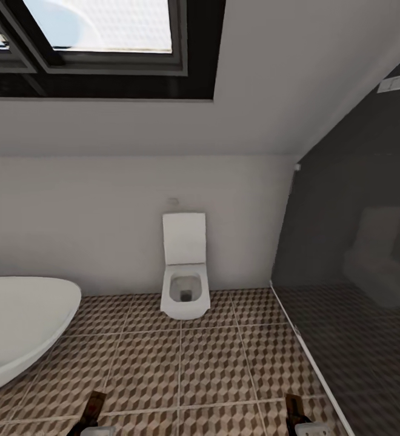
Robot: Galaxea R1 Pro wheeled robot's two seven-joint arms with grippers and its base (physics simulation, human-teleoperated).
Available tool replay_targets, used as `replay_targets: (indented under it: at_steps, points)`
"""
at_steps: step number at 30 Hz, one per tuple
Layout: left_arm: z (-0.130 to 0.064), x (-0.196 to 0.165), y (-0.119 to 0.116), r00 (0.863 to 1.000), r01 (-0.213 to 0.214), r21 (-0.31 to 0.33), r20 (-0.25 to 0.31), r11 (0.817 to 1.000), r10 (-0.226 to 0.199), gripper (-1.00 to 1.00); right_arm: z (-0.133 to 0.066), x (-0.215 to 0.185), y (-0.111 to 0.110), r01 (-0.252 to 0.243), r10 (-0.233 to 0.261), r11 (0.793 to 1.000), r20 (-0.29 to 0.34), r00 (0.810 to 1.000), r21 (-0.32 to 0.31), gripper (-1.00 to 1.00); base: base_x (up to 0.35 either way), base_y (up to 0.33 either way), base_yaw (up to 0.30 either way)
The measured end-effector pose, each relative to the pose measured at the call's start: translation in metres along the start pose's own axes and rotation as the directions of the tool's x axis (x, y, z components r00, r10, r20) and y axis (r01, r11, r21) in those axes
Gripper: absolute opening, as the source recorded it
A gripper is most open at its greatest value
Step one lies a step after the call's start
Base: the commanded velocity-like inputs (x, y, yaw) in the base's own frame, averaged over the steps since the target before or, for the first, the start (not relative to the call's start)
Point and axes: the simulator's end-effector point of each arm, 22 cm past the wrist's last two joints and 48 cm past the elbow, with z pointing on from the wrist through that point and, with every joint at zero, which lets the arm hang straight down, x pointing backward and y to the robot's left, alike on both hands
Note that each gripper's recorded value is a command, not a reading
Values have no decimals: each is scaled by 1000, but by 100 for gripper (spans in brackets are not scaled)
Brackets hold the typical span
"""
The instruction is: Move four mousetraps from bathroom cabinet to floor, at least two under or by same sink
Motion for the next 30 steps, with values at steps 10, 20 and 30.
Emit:
replay_targets:
  at_steps: [10, 20, 30]
  points:
    - [0, 0, 0, 1000, 0, 0, 0, 1000, 0, -100, 0, 0, 0, 0, 0, 1000, 1, 1000, -1, -100, 35, -22, 23]
    - [0, 0, 0, 1000, 0, 0, 0, 1000, 0, -100, 0, 0, 0, 1, -1, 1000, 1, 1000, -2, -100, 87, -31, 0]
    - [0, 1, -1, 1000, 0, 2, -5, 1000, 0, -100, 2, -5, 0, 1, -1, 1000, 10, 1000, -1, -100, 0, 0, 0]
